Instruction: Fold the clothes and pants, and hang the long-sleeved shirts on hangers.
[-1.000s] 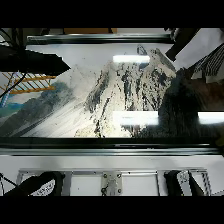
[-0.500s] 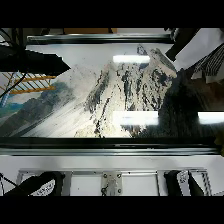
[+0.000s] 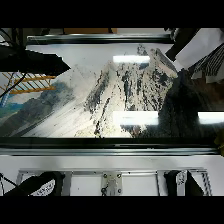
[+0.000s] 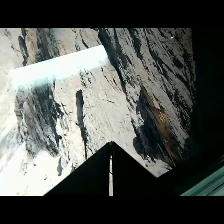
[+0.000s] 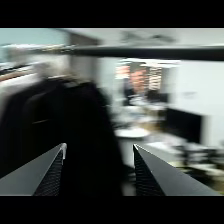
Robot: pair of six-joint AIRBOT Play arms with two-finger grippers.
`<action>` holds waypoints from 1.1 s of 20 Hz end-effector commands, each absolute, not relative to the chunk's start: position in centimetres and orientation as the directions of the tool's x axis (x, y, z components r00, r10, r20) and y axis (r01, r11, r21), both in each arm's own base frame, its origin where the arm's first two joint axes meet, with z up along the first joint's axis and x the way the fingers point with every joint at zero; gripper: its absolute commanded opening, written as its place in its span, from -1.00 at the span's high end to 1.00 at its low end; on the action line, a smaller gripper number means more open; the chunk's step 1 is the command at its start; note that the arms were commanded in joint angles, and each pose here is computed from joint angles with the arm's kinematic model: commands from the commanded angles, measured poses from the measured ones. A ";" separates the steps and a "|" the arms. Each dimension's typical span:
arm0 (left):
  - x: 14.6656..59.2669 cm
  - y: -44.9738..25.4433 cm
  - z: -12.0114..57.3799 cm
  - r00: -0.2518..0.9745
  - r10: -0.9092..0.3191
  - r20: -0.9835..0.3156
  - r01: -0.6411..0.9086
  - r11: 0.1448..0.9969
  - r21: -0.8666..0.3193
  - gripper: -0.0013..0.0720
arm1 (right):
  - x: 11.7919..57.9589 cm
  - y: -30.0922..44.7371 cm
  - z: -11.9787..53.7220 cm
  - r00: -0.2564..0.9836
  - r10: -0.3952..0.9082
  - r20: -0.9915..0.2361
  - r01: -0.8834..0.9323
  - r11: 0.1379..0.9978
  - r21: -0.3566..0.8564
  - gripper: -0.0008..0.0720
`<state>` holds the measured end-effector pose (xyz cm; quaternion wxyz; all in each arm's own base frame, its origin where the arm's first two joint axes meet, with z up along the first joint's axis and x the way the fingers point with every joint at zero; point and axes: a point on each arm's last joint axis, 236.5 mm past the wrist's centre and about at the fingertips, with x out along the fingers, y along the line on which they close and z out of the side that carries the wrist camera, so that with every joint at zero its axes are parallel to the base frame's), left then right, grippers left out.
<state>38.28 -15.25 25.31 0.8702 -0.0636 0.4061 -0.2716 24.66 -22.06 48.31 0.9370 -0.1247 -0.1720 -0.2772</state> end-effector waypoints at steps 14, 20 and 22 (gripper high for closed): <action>31.9 -22.4 15.4 0.411 -0.602 -0.684 0.479 0.782 -0.400 0.93 | 29.6 28.6 18.2 0.307 0.883 -0.354 -0.917 0.374 0.140 -0.32; 30.2 -24.6 15.1 0.372 -0.629 -0.682 0.531 0.747 -0.400 0.93 | 28.4 31.4 15.2 0.208 0.894 -0.397 -0.931 0.306 0.201 -0.19; 30.2 -24.6 15.1 0.372 -0.629 -0.683 0.531 0.748 -0.399 0.93 | 28.5 31.4 15.3 0.211 0.894 -0.396 -0.930 0.308 0.200 0.96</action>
